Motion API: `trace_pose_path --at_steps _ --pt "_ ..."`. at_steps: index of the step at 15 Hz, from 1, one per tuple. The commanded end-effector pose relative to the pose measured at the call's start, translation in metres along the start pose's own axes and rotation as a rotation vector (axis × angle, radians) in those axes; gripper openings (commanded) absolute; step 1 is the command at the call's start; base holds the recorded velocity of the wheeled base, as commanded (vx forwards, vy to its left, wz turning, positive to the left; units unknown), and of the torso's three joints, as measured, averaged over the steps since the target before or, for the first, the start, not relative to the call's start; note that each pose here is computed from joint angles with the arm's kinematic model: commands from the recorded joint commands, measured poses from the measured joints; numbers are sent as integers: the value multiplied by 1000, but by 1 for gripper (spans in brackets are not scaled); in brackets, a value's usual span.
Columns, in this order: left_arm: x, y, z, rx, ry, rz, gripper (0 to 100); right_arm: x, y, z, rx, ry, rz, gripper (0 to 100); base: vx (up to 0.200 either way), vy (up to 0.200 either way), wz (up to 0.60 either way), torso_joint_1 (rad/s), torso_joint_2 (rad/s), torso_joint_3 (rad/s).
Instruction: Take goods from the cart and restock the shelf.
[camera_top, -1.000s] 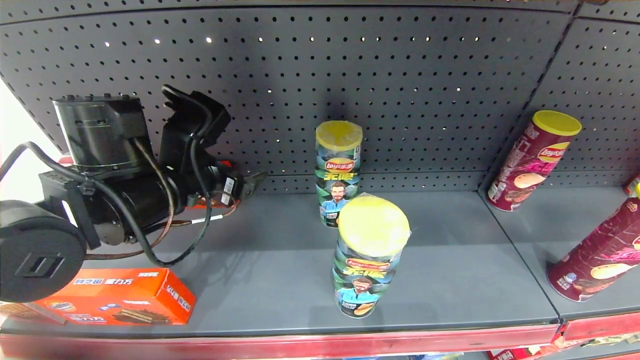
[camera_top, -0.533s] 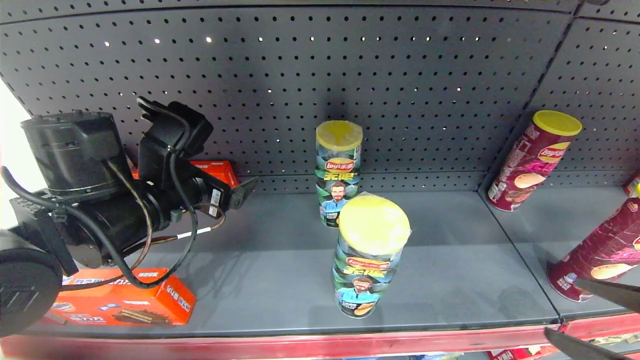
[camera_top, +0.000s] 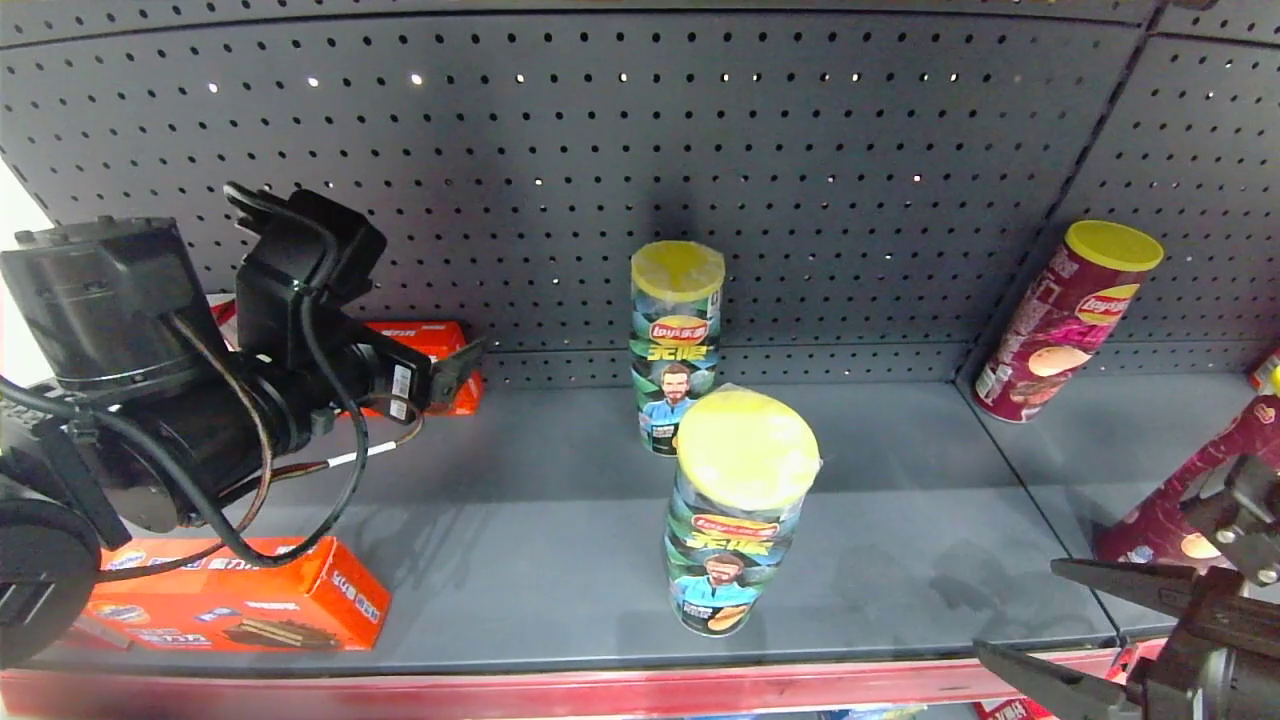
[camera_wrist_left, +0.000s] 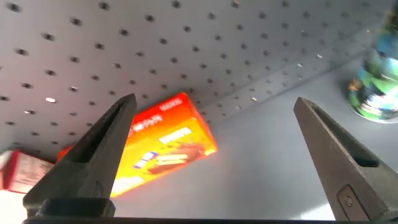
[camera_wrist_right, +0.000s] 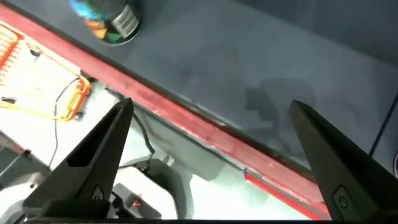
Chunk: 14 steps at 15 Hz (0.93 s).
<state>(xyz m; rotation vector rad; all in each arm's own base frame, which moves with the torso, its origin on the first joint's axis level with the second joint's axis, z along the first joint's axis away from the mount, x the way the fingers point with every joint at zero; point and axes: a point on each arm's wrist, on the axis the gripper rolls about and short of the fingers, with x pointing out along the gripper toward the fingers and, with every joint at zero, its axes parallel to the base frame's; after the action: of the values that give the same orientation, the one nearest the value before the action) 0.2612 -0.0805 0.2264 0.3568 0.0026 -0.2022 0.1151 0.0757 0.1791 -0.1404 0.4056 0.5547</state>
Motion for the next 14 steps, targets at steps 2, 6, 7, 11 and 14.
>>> trace_pose_path --at_steps 2,6,7,11,14 --pt "6 3 -4 3 -2 20 100 36 0 20 -3 57 -22 100 0 0 0 0 0 0" --pt "7 8 -8 4 7 40 100 62 6 34 -16 73 -7 100 0 0 0 0 0 0" --pt "7 7 -8 4 8 39 100 65 9 36 -22 75 -6 100 0 0 0 0 0 0" --pt "11 5 -9 4 4 33 100 73 20 39 -45 82 31 100 0 0 0 0 0 0" --pt "11 5 -9 12 4 33 100 80 22 42 -48 88 32 100 0 0 0 0 0 0"
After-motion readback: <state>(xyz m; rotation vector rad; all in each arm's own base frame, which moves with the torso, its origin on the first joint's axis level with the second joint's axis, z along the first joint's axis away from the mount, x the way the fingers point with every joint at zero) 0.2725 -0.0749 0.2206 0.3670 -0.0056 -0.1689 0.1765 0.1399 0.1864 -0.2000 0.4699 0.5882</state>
